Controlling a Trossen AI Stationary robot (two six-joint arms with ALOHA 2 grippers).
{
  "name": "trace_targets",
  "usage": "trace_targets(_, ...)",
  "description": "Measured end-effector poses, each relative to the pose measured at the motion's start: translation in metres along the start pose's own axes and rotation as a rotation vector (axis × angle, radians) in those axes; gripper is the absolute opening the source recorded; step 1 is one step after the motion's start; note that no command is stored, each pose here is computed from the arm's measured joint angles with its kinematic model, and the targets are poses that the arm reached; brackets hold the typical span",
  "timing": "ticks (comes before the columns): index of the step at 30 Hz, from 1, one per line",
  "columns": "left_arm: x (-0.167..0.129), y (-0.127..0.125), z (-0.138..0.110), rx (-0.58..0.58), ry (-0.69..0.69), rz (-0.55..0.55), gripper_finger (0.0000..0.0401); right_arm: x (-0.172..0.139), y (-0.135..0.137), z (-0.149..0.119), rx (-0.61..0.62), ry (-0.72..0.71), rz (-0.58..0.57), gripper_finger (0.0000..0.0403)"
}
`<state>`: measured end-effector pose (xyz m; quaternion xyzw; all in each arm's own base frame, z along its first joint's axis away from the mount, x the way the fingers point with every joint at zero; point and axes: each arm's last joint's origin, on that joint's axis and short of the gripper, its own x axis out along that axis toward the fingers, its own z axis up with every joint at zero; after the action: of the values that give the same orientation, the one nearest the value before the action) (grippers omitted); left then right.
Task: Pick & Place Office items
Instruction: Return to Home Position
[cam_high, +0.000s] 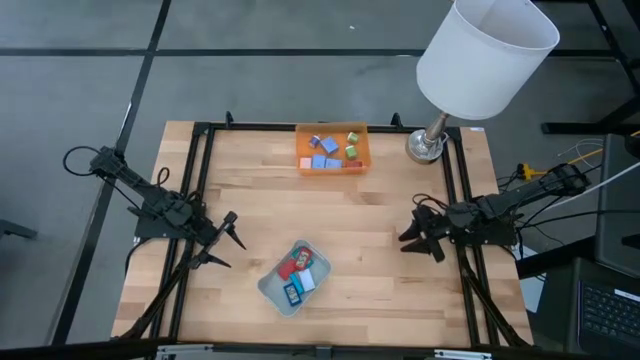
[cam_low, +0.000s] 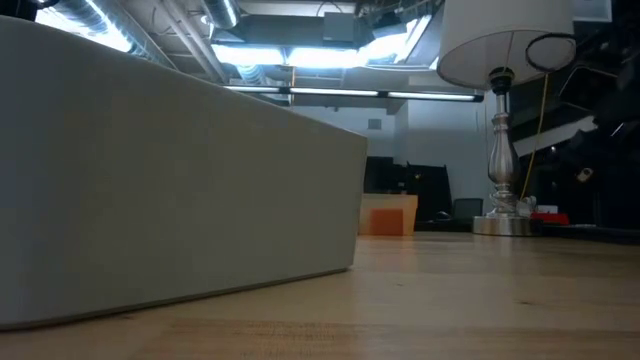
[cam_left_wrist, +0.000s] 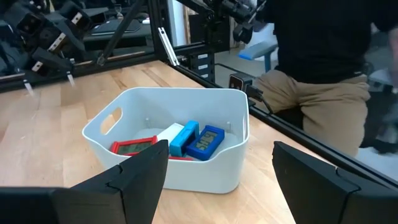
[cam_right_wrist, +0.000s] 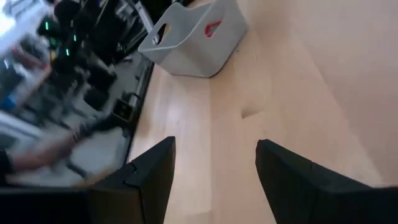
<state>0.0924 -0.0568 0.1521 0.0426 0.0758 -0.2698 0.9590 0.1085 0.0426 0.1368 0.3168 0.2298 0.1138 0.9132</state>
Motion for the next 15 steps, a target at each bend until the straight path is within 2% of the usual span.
trace_targets(4, 0.0, 0.0, 0.0, 0.0, -0.001, 0.0, 0.0281, 0.0, 0.0, 0.0, 0.094, 0.0, 0.0, 0.0221)
trace_targets(8, 0.0, 0.0, 0.0, 0.0, -0.001, 0.001, 0.0281, -0.001, 0.0, 0.0, 0.094, 0.0, 0.003, 0.0221)
trace_targets(15, 0.0, 0.0, 0.0, 0.0, -0.005, 0.0, 0.0281, -0.01, 0.007, 0.007, 0.091, -0.098, 0.095, 0.0221)
